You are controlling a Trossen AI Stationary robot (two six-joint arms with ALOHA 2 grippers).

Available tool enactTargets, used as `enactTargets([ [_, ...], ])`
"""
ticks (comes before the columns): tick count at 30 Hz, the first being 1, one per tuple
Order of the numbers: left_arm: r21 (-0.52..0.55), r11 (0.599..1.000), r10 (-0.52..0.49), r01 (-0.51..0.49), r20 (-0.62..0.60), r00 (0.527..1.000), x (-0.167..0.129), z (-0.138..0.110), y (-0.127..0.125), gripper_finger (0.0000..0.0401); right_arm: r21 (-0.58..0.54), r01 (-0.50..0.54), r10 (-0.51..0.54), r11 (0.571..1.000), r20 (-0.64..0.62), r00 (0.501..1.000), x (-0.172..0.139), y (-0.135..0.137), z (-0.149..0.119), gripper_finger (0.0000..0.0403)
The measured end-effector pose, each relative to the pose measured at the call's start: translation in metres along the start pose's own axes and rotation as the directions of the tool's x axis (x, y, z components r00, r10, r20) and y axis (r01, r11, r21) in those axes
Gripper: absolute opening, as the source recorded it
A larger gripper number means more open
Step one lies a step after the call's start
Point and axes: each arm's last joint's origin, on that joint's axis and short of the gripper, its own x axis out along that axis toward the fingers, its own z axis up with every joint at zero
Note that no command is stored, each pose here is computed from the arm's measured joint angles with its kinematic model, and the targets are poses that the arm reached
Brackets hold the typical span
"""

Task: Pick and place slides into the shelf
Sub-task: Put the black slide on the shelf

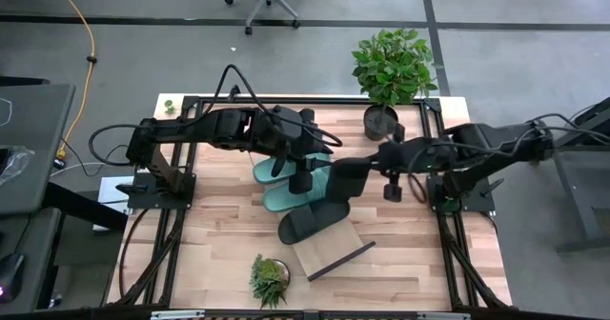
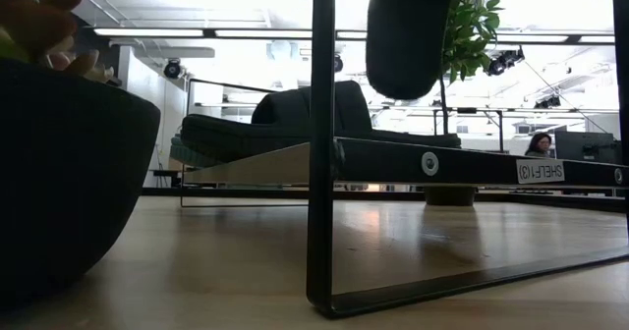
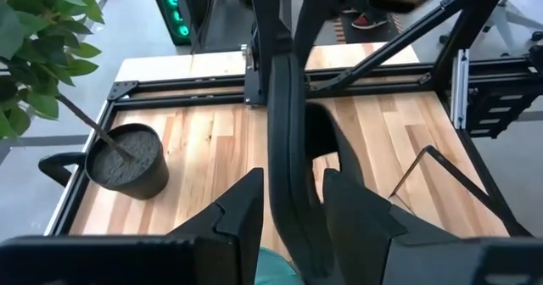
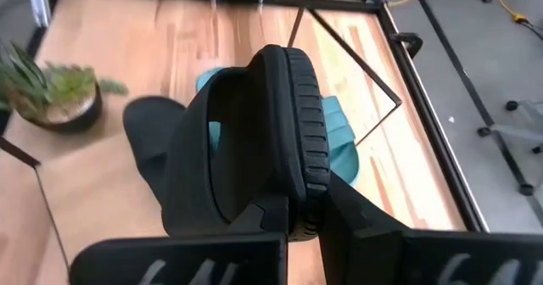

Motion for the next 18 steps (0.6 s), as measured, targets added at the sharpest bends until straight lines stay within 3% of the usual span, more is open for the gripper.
enactTargets([
  [8,0.002,1.000,-0.013,0.013,0.004,1.000,0.000,0.000,-0.001,0.0124,-0.069,0.003,-0.005,0.998,-0.041,0.999,0.019,0.009,0.012,0.0005],
  [18,-0.018,0.999,-0.029,0.029,0.005,1.000,0.000,0.000,-0.002,0.0239,-0.060,0.034,-0.034,0.998,-0.003,0.999,0.021,0.009,0.017,0.0005],
])
